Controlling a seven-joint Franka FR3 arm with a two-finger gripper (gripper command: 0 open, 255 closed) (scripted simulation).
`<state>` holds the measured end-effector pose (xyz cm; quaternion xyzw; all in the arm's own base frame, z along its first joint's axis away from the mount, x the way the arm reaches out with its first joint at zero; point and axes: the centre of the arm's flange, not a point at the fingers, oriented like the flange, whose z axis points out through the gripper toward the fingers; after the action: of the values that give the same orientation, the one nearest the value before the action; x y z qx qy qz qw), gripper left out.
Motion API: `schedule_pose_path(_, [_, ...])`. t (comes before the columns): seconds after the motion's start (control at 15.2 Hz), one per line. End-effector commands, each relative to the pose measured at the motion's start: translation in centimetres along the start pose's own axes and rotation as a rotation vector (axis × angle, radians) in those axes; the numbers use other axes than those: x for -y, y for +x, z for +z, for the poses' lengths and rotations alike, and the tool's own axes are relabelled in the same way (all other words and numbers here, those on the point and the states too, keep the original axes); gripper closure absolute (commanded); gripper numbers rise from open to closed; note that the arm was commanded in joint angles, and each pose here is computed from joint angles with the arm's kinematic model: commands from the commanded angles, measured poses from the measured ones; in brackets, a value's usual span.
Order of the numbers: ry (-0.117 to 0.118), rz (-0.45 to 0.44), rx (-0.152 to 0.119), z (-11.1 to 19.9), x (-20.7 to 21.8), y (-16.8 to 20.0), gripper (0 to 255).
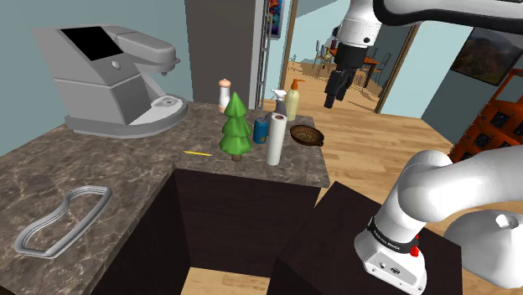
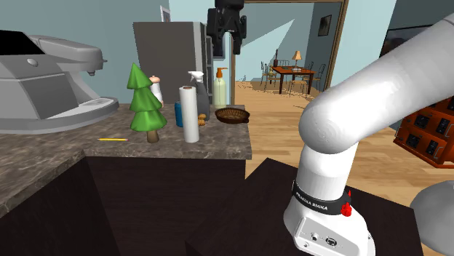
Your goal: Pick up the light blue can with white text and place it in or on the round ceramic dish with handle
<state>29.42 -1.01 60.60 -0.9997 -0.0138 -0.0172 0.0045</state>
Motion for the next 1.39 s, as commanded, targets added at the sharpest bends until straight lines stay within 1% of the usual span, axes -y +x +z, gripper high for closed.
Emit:
schedule_pose_path(0.0, [0.0,0.0,0.0,0.0,0.0,0.0,0])
schedule_pose_path(1.32, [-0.015,0.063,0.015,14.2,-5.4,21.8,0])
